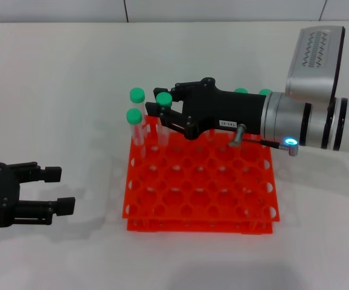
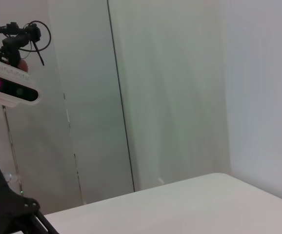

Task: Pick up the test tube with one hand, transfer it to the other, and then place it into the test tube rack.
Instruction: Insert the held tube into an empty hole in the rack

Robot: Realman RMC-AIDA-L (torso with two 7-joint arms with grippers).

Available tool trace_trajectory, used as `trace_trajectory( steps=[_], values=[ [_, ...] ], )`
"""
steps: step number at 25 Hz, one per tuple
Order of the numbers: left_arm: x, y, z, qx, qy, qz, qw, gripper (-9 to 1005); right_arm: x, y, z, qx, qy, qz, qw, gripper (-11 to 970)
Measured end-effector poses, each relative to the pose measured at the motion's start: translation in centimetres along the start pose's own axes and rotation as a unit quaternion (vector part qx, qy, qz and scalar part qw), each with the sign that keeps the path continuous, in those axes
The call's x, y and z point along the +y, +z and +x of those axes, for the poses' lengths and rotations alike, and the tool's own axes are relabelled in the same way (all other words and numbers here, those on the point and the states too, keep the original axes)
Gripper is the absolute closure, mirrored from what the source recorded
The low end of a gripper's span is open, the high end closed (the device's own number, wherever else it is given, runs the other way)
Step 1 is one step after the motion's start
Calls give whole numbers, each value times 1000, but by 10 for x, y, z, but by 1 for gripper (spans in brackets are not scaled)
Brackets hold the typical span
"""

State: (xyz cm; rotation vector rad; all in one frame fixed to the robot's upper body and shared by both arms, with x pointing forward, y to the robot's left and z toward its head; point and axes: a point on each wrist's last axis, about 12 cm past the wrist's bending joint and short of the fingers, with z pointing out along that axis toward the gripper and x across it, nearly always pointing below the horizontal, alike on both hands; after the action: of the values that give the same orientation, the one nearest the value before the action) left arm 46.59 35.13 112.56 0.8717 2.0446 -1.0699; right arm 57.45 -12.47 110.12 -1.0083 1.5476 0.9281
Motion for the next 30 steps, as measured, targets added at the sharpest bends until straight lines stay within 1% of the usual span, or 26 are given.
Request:
trace_trajectory(
  steps=[30],
  values=[
    [1, 0, -2, 1, 3, -1, 1000, 132, 1, 0, -3, -3, -4, -8, 1000, 634]
  ],
)
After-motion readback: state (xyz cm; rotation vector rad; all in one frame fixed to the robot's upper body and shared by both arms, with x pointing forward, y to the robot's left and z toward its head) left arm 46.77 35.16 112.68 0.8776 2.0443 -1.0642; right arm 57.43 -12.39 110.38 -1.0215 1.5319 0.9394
